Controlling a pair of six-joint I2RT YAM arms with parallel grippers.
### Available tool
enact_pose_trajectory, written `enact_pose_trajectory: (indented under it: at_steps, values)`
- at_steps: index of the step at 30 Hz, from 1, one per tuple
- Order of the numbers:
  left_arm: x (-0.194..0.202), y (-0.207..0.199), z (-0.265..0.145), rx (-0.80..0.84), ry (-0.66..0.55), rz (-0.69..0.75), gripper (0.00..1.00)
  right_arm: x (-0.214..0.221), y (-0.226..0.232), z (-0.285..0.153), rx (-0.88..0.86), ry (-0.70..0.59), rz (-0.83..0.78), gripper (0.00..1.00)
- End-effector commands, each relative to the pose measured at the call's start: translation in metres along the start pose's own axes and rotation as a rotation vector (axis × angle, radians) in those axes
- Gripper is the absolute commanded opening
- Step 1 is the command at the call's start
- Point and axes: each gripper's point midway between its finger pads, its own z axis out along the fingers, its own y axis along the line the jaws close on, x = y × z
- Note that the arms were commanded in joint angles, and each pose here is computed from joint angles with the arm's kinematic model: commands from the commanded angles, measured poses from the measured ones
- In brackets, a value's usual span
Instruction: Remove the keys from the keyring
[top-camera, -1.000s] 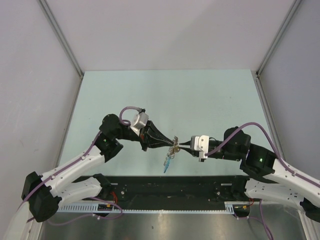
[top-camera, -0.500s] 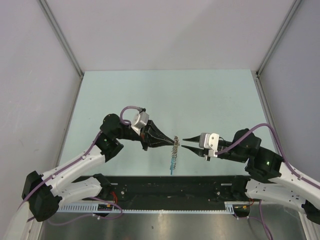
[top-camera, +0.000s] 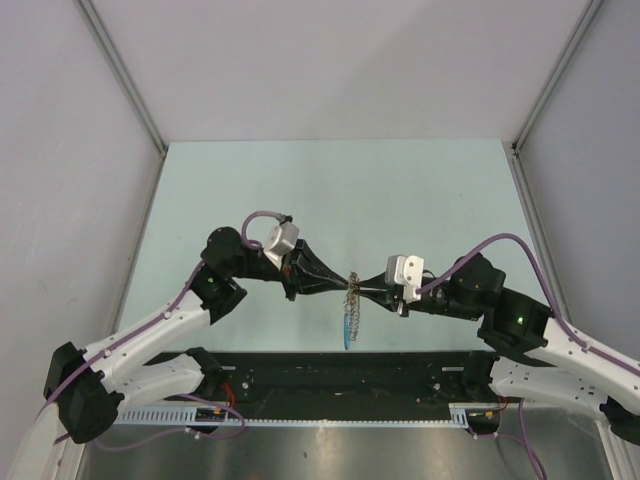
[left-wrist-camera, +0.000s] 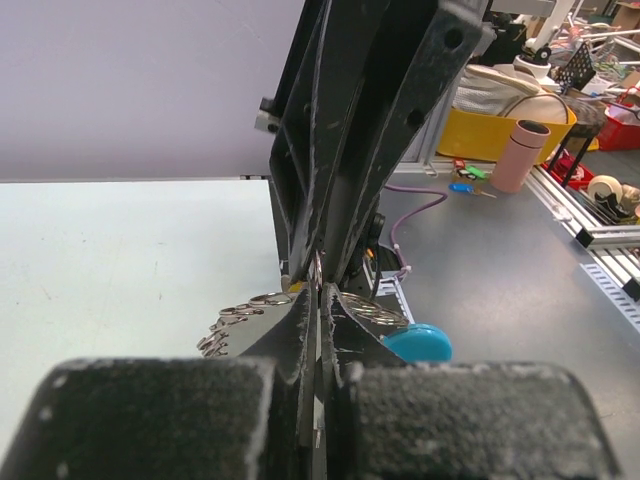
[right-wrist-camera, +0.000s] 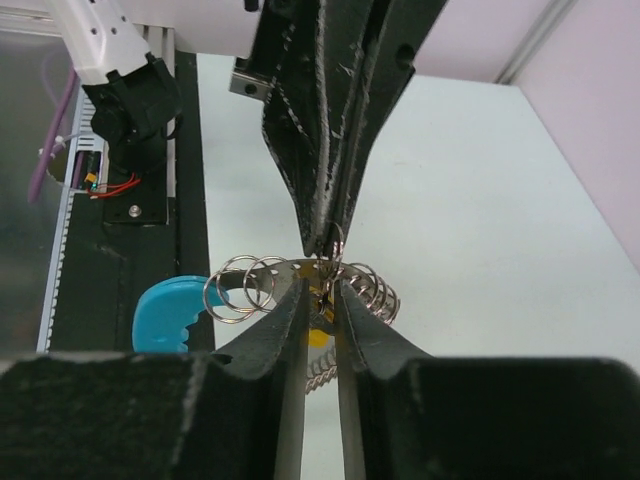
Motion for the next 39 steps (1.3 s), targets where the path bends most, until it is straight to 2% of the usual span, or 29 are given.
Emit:
enact_pose_trajectory:
  at_steps: [1,8,10,13,16,23,29,33,39]
  values:
    - [-0.039,-0.008,0.000,0.003,-0.081,0.109,0.00,-0.002,-0.005,0.001,0.049,-0.026,0.051,0.18]
    - [-0.044,-0.003,0.002,-0.019,-0.095,0.115,0.00,0.000,-0.008,-0.001,0.081,-0.035,0.060,0.19]
    - [-0.045,-0.002,0.003,-0.016,-0.095,0.115,0.00,0.001,-0.007,0.000,0.075,-0.035,0.058,0.13]
    - [-0.046,0.000,0.003,-0.020,-0.098,0.112,0.00,0.003,-0.006,0.004,0.069,-0.028,0.066,0.11]
    - [-0.043,0.000,0.003,-0.021,-0.093,0.104,0.00,-0.001,-0.010,0.002,0.095,-0.043,0.078,0.16]
    - [-0.041,-0.007,0.002,0.004,-0.084,0.080,0.00,-0.041,-0.019,-0.020,0.155,-0.152,0.175,0.36]
    - [-0.049,-0.009,0.001,-0.004,-0.129,0.065,0.00,-0.053,-0.021,-0.017,0.165,-0.191,0.300,0.37]
    - [-0.063,-0.019,0.000,0.017,-0.174,0.044,0.00,-0.065,-0.025,-0.015,0.178,-0.246,0.362,0.33]
    - [-0.067,-0.023,-0.001,0.026,-0.172,0.051,0.00,-0.072,-0.022,-0.006,0.134,-0.265,0.329,0.31]
